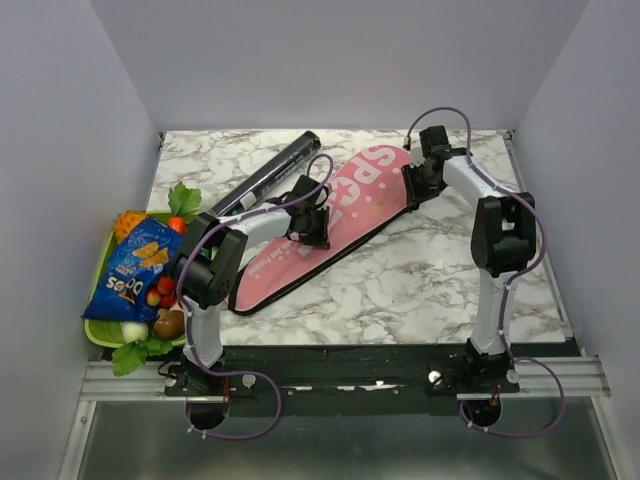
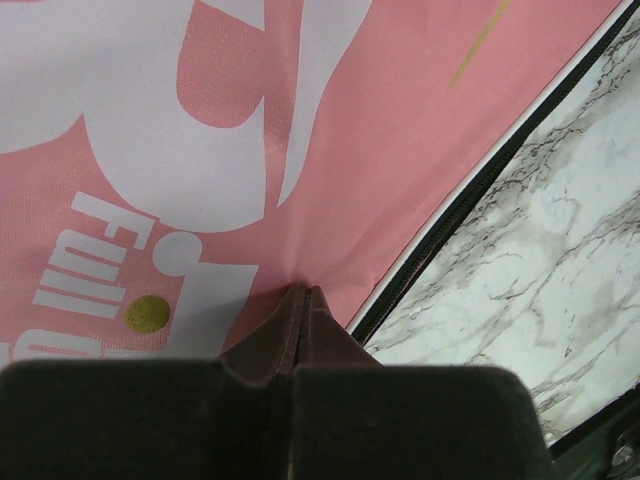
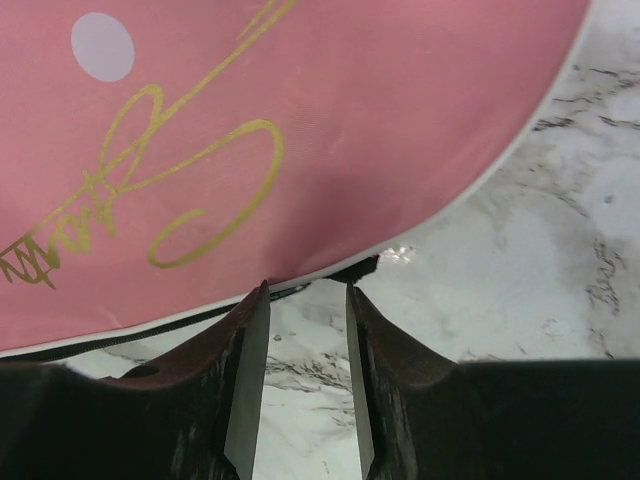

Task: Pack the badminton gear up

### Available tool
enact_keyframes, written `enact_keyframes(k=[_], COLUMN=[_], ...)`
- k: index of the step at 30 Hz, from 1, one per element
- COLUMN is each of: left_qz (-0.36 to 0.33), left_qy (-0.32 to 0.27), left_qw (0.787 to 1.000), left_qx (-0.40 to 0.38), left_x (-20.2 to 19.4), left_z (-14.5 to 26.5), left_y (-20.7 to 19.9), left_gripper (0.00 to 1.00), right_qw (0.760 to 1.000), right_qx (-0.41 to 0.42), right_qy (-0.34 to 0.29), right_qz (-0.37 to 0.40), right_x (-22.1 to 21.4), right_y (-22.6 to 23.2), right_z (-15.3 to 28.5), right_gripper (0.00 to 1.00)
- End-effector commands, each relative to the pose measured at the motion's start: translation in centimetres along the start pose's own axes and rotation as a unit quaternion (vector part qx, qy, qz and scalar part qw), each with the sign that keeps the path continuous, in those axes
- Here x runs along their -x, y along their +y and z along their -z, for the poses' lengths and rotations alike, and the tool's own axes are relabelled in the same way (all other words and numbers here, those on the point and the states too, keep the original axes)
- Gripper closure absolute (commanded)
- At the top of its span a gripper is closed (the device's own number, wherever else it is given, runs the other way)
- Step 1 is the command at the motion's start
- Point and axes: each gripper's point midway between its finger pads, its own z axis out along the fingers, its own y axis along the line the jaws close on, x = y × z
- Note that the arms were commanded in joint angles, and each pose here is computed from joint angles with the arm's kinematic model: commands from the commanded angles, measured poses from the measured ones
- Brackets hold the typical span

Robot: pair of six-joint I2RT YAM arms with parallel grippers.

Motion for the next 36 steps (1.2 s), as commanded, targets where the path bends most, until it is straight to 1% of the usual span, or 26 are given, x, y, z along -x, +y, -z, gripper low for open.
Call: enact_keyframes(k=[1,4,10,17,21,24,36], left_qz=[-0.005,-0.004,-0.003,-0.002,-0.002,-0.003,-0.004], left_qy=[0.057,0.058,0.062,0.063,0.067,0.065,0.066], left_qw=[0.998,0.998,0.998,0.998,0.997,0.997,0.997], left_qx=[0.035,0.034,0.031,0.029,0.028,0.032,0.037], left_x=[-3.6,-3.8,-3.9,-4.0,-4.2,-4.3,-4.6], left_z=[-0.1,-0.1,-0.3,-0.5,-0.6,-0.3,-0.2], left_y=[1.7,1.7,1.7,1.6,1.7,1.9,2.1], left_gripper=[1.0,1.0,1.0,1.0,1.0,1.0,1.0], right_qw=[0.998,0.997,0.996,0.996,0.995,0.994,0.995], right_qx=[0.037,0.037,0.017,-0.002,0.003,-0.003,-0.004], right_qy=[0.038,0.049,0.061,0.039,0.055,0.046,0.053], right_qz=[0.039,0.053,0.066,0.085,0.089,0.094,0.088], right_x=[-1.3,-2.0,-2.8,-2.5,-2.7,-3.0,-1.9], right_y=[2.1,2.6,2.2,1.4,1.5,1.4,1.1], right_z=[-1.1,-1.2,-1.1,0.5,0.3,0.4,-2.1], right_gripper=[0.55,0.55,0.54,0.54,0.54,0.54,0.54])
